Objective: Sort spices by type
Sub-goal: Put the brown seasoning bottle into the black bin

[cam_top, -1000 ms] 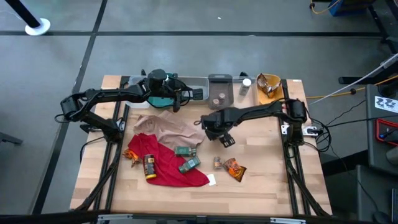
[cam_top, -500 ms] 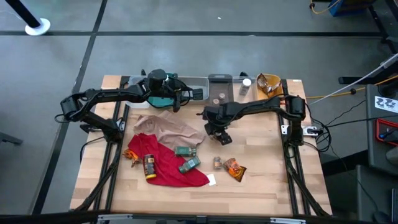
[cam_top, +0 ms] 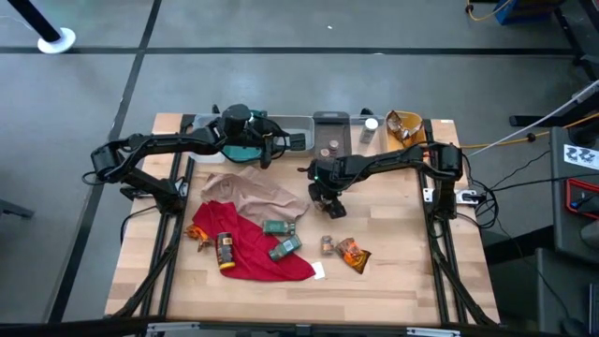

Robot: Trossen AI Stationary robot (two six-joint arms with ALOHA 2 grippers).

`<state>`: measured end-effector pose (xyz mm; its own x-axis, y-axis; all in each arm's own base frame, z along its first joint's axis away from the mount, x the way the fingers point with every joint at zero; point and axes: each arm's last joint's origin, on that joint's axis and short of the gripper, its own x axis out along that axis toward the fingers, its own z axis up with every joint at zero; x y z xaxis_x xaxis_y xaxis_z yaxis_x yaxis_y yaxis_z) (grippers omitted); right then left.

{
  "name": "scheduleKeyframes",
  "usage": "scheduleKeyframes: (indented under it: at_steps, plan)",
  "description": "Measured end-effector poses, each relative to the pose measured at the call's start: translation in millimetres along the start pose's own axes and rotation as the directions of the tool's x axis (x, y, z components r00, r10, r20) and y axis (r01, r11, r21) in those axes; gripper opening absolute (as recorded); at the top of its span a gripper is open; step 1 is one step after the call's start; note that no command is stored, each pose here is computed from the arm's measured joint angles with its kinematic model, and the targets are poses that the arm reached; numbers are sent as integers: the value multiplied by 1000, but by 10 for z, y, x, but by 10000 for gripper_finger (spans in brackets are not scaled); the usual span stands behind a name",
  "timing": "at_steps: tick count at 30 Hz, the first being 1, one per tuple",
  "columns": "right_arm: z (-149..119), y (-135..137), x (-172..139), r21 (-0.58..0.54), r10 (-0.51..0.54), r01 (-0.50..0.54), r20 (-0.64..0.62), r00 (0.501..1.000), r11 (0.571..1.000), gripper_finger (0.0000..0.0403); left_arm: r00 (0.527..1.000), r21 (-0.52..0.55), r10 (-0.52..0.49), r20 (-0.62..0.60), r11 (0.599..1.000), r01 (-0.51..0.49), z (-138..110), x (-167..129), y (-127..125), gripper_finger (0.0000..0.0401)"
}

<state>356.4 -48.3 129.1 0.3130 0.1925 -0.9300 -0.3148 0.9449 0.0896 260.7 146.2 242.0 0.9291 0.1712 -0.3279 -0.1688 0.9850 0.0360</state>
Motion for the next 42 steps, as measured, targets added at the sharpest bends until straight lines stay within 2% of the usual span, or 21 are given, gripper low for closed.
scheduleKeyframes:
  at_steps: [4, 9, 16, 20, 22, 27, 35, 42]
  plan:
    - [3, -1, -3, 36, 0, 0, -5, 1000, 999, 258, 1000, -34, -26, 1, 999, 26, 11, 24, -76, 198]
    - [89, -16, -95, 116, 11, -7, -38, 999, 993, 197, 998, -33, -70, 1, 997, 70, 28, 60, -209, 198]
    - [185, -7, -395, 176, -31, 76, -247, 969, 981, 194, 994, 21, -109, 2, 994, 109, 43, 88, -332, 198]
    - [179, 15, -567, 222, -49, 141, -376, 926, 965, 194, 993, 36, -114, 2, 993, 114, 45, 91, -347, 198]
    - [133, 38, -627, 244, -53, 181, -455, 889, 953, 196, 993, 35, -114, 2, 993, 114, 45, 91, -346, 198]
    - [-13, 108, -685, 305, -1, 229, -599, 801, 924, 200, 993, 35, -114, 2, 993, 114, 44, 91, -346, 198]
    - [-231, 199, -618, 390, 109, 247, -697, 708, 887, 197, 993, 35, -114, 2, 993, 114, 44, 91, -346, 198]
    - [-549, 324, -474, 458, 237, 253, -770, 592, 852, 198, 994, 35, -114, 2, 993, 114, 44, 91, -346, 198]
